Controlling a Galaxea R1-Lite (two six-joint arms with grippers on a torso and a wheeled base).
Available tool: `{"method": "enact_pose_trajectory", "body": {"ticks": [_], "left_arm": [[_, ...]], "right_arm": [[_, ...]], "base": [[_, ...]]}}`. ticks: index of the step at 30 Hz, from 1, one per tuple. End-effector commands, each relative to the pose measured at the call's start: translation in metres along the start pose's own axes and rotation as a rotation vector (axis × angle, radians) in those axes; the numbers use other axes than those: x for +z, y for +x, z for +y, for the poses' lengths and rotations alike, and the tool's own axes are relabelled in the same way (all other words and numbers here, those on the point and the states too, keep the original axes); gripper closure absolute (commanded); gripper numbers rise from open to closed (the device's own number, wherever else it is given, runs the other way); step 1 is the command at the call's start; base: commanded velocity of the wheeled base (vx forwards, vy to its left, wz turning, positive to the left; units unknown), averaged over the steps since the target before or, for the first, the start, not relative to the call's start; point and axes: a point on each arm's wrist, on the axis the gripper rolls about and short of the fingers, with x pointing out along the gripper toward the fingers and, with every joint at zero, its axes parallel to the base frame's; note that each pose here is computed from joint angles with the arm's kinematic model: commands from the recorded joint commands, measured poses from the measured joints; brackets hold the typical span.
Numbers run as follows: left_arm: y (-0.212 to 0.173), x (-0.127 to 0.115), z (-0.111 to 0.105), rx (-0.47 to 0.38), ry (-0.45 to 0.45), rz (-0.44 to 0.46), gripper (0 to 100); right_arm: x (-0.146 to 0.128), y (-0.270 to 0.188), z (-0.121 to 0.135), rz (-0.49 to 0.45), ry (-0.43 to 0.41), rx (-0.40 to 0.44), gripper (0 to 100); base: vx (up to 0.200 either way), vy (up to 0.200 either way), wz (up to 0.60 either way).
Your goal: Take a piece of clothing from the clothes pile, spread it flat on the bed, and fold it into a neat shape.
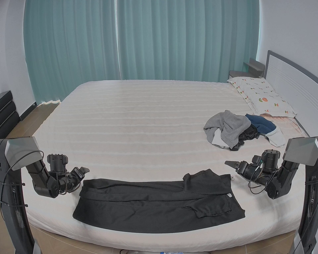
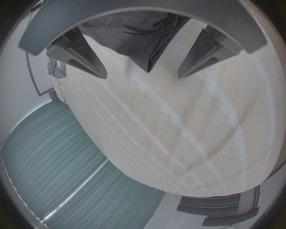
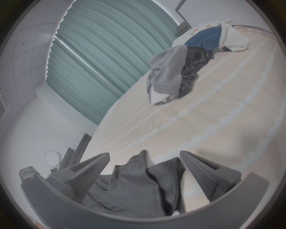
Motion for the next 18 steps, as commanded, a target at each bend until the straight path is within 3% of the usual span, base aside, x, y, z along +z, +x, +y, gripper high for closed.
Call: {"method": "enact_pose_trajectory", "body": {"ticks": [1, 7, 18], "left_arm": [[-0.002, 0.002, -0.001, -0.007, -0.010, -0.005, 0], [-0.001, 0.001, 0.000, -0.003, -0.009, 0.000, 0], [-0.001, 0.000, 0.000, -0.002, -0.008, 0.002, 0]], "right_arm": [[-0.007, 0.008, 0.022, 0.044, -0.028, 0.067, 0], [-0.026, 0.025, 0.010, 0.134, -0.017, 0.024, 0], [-0.034, 0.034, 0.000, 0.159, -0.021, 0.009, 0]], "base": [[0.000, 0.000, 0.00], [0.000, 0.000, 0.00], [0.000, 0.000, 0.00]]}}
